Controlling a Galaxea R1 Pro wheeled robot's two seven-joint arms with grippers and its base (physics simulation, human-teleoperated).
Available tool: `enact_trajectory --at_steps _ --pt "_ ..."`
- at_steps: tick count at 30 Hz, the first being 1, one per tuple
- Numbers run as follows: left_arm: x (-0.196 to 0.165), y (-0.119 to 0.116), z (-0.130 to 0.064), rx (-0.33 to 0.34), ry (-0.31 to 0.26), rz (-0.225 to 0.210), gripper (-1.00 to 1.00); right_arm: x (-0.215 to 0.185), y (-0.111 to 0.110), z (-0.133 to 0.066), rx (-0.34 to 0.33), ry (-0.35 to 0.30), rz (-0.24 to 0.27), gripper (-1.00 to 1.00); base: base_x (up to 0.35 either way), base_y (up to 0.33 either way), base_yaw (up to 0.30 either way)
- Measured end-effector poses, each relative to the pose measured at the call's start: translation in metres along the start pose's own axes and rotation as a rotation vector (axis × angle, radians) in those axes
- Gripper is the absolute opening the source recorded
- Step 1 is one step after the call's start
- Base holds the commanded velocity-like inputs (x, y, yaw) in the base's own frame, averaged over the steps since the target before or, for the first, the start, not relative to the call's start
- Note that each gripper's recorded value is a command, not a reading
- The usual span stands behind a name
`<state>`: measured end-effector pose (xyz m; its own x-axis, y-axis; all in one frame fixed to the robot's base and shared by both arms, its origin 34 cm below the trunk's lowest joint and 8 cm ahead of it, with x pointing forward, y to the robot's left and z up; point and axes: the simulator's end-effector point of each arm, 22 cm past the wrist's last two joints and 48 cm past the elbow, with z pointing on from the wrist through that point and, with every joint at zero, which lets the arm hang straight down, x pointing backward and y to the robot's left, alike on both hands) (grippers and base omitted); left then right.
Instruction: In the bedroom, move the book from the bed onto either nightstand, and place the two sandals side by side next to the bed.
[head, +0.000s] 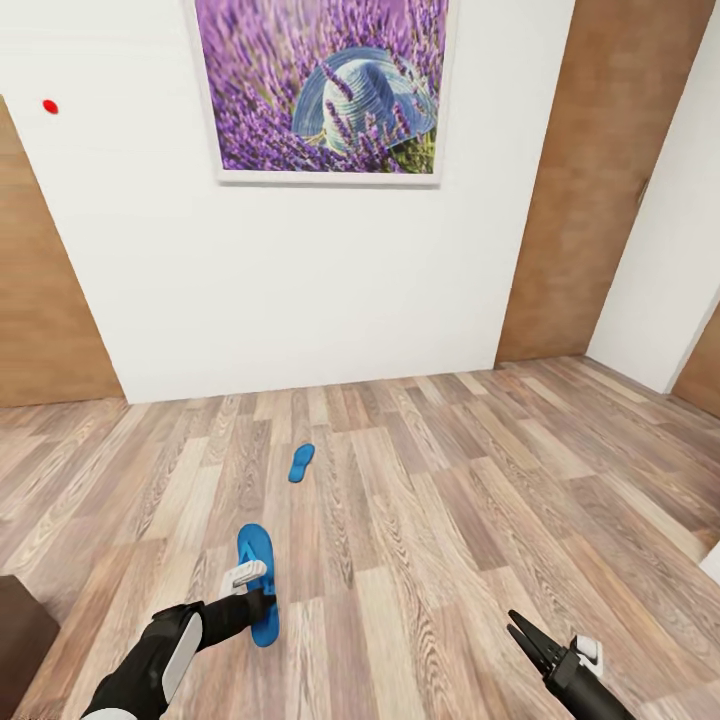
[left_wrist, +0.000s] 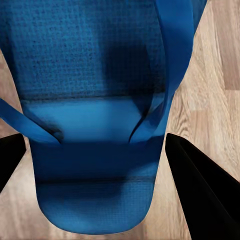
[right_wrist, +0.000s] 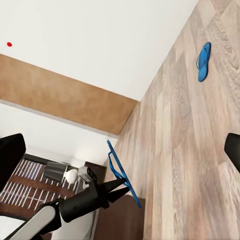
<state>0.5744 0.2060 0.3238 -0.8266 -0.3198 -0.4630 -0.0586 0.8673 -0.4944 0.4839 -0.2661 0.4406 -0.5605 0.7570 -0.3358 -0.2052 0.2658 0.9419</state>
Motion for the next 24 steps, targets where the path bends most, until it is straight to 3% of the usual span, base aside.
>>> enact_trajectory --at_steps 24 --pt "0.0016 -0.0029 0.0012 0.004 0.002 -0.002 -1.00 0.0009 -0.0001 0.0003 0.001 0.003 0.000 1.00 0.126 0.100 0.157"
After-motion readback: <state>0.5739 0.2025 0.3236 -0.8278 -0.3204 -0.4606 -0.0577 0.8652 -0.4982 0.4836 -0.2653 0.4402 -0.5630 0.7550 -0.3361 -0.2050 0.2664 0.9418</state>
